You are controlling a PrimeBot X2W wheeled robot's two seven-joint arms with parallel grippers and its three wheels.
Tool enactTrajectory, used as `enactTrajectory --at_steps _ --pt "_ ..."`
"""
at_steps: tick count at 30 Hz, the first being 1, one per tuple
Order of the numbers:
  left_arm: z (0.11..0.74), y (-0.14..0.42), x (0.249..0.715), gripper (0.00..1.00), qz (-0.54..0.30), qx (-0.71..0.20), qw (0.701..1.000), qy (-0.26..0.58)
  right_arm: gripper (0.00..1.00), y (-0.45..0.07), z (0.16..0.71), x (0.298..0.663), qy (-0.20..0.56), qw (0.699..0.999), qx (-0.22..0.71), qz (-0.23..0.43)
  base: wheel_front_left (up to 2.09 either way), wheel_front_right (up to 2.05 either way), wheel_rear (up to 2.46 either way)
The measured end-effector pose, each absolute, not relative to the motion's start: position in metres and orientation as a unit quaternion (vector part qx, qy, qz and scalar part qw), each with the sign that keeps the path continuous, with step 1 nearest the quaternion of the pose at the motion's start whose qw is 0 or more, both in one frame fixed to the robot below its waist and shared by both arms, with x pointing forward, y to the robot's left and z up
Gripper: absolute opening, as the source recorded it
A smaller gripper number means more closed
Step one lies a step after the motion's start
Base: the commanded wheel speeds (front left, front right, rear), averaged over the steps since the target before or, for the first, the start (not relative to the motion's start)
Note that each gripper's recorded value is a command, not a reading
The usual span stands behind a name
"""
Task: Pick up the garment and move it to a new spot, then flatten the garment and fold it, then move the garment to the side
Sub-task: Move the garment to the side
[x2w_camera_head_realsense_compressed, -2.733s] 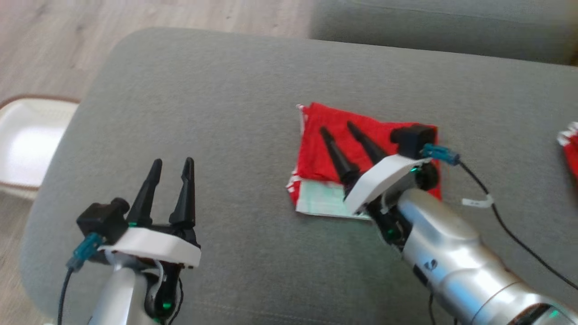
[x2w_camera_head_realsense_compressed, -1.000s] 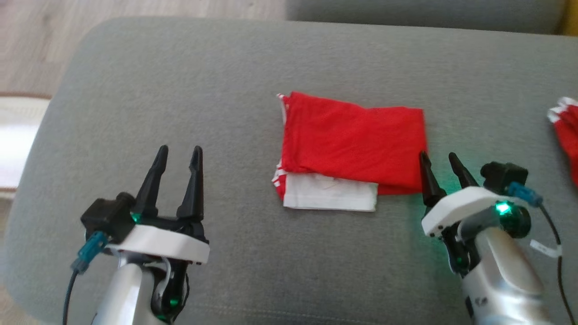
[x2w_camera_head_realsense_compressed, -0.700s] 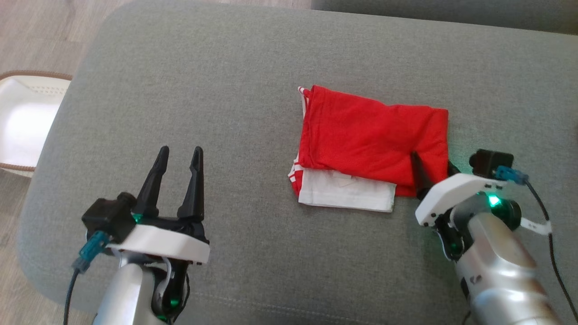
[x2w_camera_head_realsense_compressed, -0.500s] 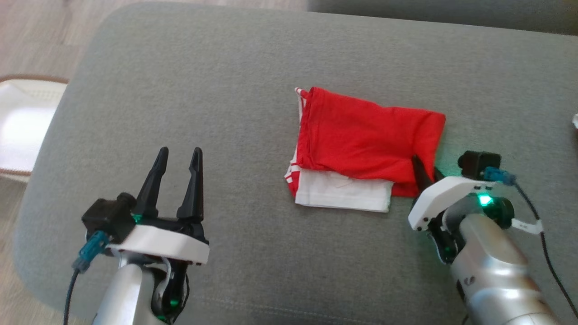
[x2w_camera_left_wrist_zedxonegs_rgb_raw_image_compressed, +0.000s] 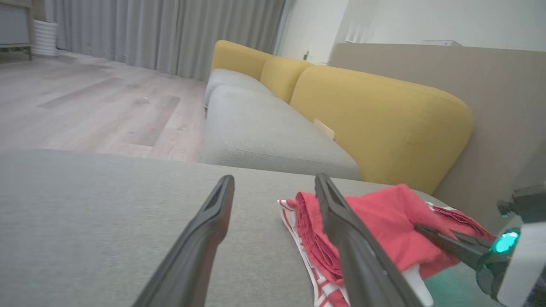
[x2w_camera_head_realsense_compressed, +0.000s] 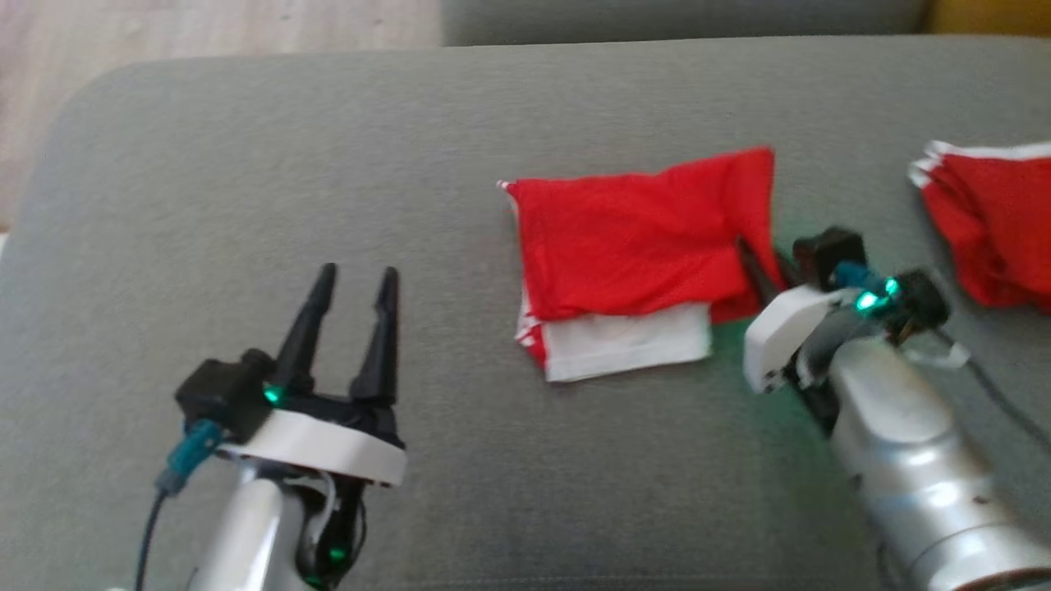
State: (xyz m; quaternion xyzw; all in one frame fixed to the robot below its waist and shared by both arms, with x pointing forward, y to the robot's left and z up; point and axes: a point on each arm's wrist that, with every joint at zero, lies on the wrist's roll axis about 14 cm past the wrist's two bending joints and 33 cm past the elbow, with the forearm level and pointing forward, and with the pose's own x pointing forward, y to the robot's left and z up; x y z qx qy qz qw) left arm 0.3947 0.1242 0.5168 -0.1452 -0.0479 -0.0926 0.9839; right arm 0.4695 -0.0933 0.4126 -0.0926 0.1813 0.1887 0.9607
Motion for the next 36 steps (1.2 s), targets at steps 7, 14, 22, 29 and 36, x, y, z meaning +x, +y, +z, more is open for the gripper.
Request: enactTrajectory --at_steps 7,14,22,29,36 --pt "0.519 0.07 0.4 1.0 -0.169 -0.164 0.971 -0.042 0.0 -0.183 0.441 0.483 0.17 0.955 -0.205 0.133 0.0 0.0 0.0" --pt "0.509 0.028 0.415 1.0 -0.232 -0.167 0.958 -0.026 0.0 -0.297 0.474 0.507 0.186 0.947 -0.26 0.033 0.0 0.0 0.0" --pt "0.489 0.035 0.43 1.0 -0.221 -0.165 0.961 -0.007 0.0 -0.37 0.485 0.522 0.215 0.934 -0.28 -0.052 0.0 0.0 0.0" --pt "0.477 0.048 0.434 1.0 -0.204 -0.162 0.966 0.005 0.0 -0.386 0.469 0.523 0.252 0.919 -0.296 -0.073 0.0 0.0 0.0" --pt "0.472 0.052 0.435 1.0 -0.199 -0.162 0.966 0.011 0.0 -0.393 0.447 0.508 0.297 0.892 -0.334 -0.07 0.0 0.0 0.0"
